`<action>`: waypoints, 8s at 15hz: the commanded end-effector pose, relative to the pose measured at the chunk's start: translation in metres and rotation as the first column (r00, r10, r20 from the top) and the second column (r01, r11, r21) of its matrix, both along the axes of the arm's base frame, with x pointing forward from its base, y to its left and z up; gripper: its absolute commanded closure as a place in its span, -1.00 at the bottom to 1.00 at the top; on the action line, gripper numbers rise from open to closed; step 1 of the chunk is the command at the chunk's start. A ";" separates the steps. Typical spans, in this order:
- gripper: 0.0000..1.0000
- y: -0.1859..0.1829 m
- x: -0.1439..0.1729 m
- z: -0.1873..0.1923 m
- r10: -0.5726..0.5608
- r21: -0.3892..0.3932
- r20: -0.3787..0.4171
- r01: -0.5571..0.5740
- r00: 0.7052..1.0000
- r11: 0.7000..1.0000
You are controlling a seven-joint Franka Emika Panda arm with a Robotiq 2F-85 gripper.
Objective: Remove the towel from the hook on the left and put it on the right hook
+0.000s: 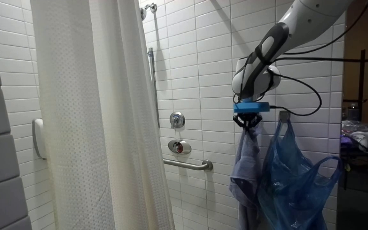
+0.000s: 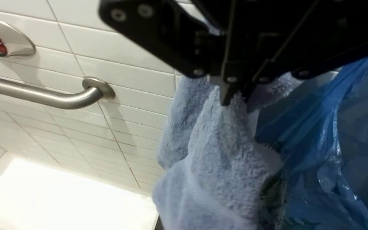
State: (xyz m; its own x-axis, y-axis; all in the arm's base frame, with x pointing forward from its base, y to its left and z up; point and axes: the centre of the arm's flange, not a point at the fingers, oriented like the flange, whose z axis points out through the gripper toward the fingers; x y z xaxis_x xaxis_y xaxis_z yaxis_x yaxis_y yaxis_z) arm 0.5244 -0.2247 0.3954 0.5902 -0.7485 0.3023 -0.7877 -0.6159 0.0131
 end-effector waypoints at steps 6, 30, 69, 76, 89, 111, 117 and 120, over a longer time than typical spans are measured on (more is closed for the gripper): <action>0.98 0.030 -0.037 0.053 0.125 0.137 0.074 -0.134 0.989 0.981; 0.98 0.046 -0.197 0.229 0.275 0.258 0.346 -0.373 0.897 0.891; 0.98 -0.050 -0.239 0.301 0.182 0.342 0.385 -0.323 0.905 0.882; 0.98 -0.103 -0.245 0.256 0.126 0.456 0.399 -0.316 0.908 0.832; 0.98 -0.186 -0.265 0.177 -0.039 0.649 0.380 -0.236 0.924 0.723; 0.98 -0.162 -0.230 0.183 -0.333 0.167 0.387 0.290 0.860 0.942; 0.98 -0.166 -0.225 0.164 -0.446 0.020 0.399 0.478 0.801 0.878; 0.98 -0.166 -0.223 0.152 -0.467 -0.016 0.371 0.509 0.802 0.861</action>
State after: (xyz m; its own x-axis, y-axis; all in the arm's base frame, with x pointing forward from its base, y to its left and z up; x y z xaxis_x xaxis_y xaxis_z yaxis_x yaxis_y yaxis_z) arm 0.2984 -0.3972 0.5535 0.0266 -0.8757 0.4821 -0.9335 -0.1943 -0.3013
